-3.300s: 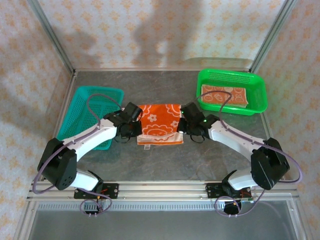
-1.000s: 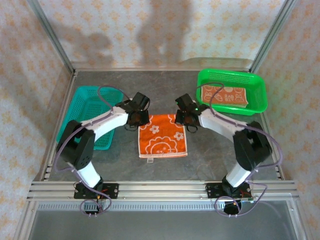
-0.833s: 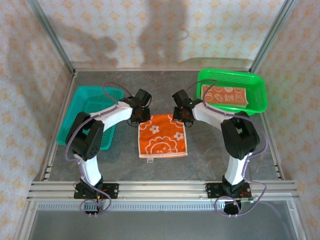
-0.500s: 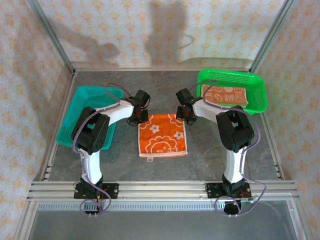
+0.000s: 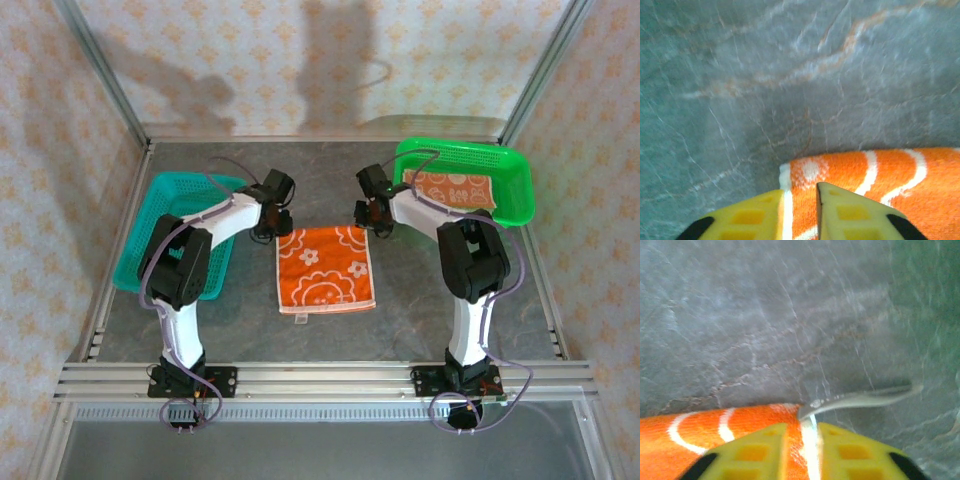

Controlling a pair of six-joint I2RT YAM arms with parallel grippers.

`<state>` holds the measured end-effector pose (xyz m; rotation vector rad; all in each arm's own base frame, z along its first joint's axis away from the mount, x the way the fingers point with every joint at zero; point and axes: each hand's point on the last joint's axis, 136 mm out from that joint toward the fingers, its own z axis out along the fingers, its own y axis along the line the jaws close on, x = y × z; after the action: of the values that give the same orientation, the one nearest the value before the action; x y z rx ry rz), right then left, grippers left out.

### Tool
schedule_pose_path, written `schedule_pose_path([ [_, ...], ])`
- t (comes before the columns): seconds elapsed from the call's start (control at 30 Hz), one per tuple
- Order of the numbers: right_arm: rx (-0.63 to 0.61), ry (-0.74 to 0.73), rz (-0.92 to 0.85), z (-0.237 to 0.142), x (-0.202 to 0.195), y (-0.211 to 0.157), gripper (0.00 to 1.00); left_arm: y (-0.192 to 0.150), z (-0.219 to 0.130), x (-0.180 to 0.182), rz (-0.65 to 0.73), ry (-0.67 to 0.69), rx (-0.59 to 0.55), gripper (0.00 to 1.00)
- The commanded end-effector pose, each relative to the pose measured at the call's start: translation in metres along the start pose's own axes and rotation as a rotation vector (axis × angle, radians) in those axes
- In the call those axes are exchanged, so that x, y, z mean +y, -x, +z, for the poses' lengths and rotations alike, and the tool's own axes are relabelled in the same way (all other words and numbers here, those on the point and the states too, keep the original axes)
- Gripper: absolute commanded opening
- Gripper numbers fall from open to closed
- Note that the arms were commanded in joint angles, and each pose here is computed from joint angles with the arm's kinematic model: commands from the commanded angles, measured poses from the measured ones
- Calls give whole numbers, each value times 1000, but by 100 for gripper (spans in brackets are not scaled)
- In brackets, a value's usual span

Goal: Fold and stack the towels

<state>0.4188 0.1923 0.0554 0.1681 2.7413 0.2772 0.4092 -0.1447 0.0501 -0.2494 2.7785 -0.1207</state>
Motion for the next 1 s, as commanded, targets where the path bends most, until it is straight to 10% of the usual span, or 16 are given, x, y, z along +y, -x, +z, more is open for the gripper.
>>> schedule_pose_path([
  [0.0,18,17,-27,-5,3,6,31,10,-15,0,20,-10,-8,27],
  [0.6,143,8,-36,37,-6,-20,23,-19,39,12,61,48,126,30],
  [0.77,135,21,-37,34,-3,-18,2,-21,41,4,55,1,135,15],
  [0.97,62,62,-46,11,5,-4,0,-15,26,0,56,-27,97,0],
])
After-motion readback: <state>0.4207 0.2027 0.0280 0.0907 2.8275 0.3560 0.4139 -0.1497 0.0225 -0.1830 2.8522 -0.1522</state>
